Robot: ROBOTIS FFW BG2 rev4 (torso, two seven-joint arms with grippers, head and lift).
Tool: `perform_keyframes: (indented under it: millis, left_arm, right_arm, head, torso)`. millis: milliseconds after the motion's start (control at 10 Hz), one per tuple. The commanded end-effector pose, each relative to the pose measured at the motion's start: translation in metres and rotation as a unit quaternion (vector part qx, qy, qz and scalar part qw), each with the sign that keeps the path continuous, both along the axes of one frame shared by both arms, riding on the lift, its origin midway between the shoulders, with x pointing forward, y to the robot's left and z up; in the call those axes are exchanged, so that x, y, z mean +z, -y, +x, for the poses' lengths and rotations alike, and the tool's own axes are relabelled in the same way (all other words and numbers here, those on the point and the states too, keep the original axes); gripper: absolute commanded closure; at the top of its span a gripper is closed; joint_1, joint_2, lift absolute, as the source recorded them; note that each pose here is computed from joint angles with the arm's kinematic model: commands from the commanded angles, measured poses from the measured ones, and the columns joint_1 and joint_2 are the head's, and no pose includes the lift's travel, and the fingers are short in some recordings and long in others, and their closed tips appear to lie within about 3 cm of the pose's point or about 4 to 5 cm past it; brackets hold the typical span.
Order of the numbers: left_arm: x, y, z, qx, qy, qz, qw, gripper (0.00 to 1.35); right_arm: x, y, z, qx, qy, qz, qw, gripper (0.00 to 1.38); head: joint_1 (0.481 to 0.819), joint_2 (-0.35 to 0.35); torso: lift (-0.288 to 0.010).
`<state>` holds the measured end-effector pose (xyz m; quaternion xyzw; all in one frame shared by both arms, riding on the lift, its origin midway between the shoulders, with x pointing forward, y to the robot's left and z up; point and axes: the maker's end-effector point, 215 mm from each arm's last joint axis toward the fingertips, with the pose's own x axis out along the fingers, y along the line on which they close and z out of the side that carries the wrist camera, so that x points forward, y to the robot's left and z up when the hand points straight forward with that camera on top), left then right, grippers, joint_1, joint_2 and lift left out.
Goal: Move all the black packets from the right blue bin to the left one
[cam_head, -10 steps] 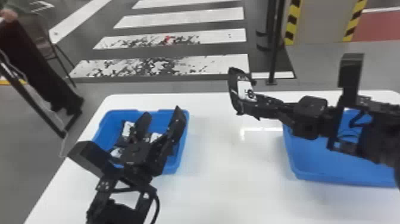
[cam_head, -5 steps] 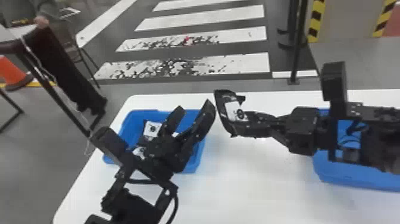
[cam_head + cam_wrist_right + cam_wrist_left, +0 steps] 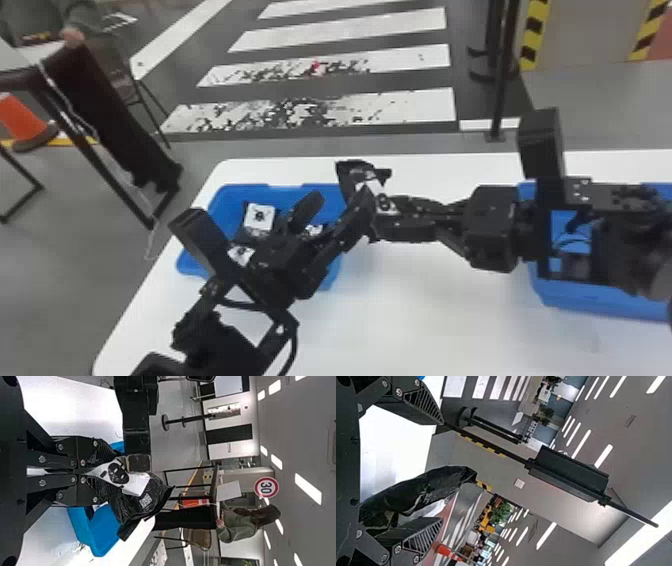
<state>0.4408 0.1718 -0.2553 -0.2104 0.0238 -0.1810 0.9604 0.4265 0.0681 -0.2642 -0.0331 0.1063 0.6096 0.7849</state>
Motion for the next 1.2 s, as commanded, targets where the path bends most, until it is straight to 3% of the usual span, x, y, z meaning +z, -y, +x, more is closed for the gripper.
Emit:
perform_keyframes:
  millis: [0, 200, 300, 400, 500, 700, 1100]
  left_arm:
    - [0.006, -0.012, 0.004, 0.019, 0.018, 0.0, 0.9997, 0.21]
    - [0.007, -0.015, 0.005, 0.023, 0.022, -0.008, 0.9995, 0.21]
    - [0.005, -0.011, 0.006, 0.017, 0.017, -0.008, 0.9997, 0.33]
    - [-0.004, -0.004, 0.004, 0.008, 0.004, -0.004, 1.0, 0.84]
    - [-0.006, 0.0, 0.003, 0.004, 0.0, -0.003, 1.0, 1.21]
    - [0.001, 0.001, 0.004, 0.003, 0.017, 0.018, 0.9997, 1.21]
    - [0.018, 0.003, 0.004, 0.001, 0.045, 0.016, 0.9989, 1.21]
  right_arm:
    - [-0.004, -0.007, -0.009, 0.011, -0.007, -0.002, 1.0, 1.11]
    - [-0.006, -0.006, -0.009, 0.01, -0.009, -0.005, 1.0, 1.11]
    - [-0.006, -0.006, -0.008, 0.01, -0.009, -0.004, 1.0, 1.11]
    - [-0.007, -0.005, -0.006, 0.007, -0.01, -0.005, 1.0, 1.11]
    - [-0.007, -0.005, -0.006, 0.007, -0.01, -0.005, 1.0, 1.11]
    - [-0.009, -0.004, -0.003, 0.004, -0.013, -0.004, 1.0, 1.11]
    - [-0.003, 0.001, 0.018, -0.017, -0.004, 0.007, 1.0, 1.11]
  head:
    - [0.695, 0.299]
    - [0.695, 0.323]
    - [0.695, 0.328]
    - [0.695, 0.327]
    - [0.695, 0.32]
    - [0.695, 0.311]
    - [0.695, 0.296]
  torso:
    - [-0.168]
    - [-0.168]
    - [-0.168]
    - [-0.168]
    - [-0.168]
    - [-0.168]
    - [-0.168]
